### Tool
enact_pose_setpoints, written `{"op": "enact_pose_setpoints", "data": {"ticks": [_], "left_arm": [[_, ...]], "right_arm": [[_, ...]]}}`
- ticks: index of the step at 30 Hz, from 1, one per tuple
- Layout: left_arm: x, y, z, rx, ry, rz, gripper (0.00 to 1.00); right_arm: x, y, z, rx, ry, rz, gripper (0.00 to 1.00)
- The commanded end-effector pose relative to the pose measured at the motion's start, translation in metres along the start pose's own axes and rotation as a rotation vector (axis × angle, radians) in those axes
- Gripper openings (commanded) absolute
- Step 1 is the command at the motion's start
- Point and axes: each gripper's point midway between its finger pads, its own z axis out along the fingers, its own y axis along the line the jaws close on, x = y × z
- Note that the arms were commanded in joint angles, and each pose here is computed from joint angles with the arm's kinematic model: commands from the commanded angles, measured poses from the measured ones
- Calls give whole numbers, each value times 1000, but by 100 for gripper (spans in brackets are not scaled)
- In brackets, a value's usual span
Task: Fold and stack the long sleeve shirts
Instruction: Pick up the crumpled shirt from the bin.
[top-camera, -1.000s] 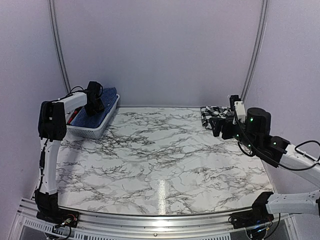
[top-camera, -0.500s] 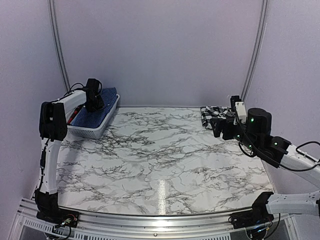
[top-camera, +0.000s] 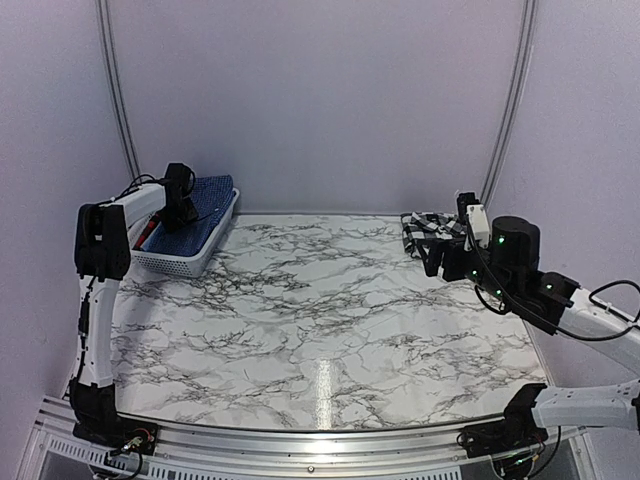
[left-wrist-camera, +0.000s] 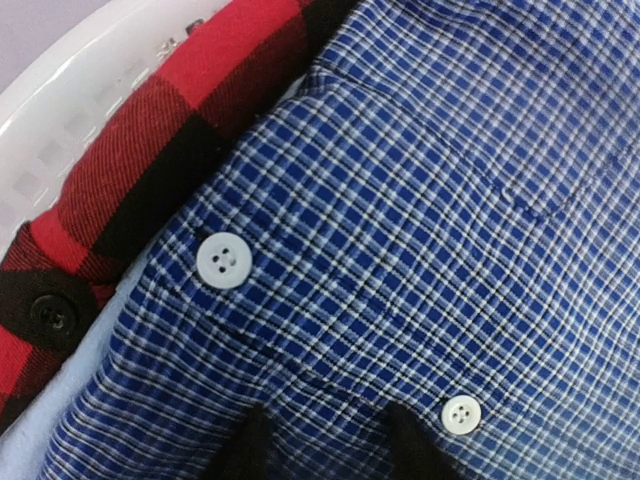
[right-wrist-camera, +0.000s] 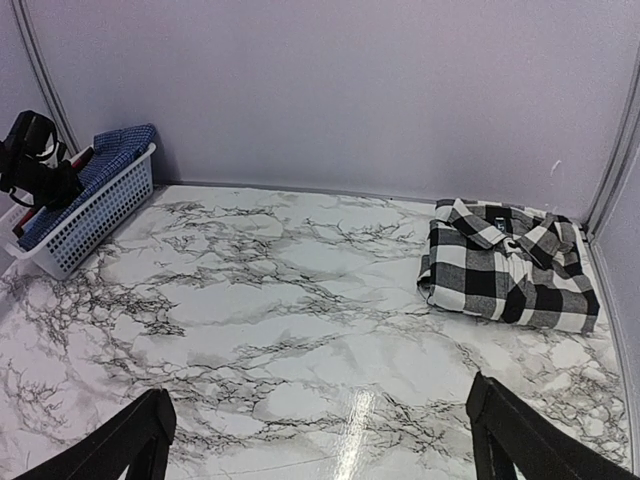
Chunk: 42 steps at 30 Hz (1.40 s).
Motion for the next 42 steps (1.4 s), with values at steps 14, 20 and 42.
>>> {"op": "enact_pose_setpoints", "data": {"ticks": [14,20,42], "left_arm": [[-86,-23,-103,132,-206,-11,0],[-135,-38,-196,211,-412,1,0],[-68,-159,-632,854,-1138,361,0]], "right_arm": [[-2,6,1,-24,-13,25,99],[0,7,3,-26,-10,19,99],[1,10,7,-41,-20,28,99]]}}
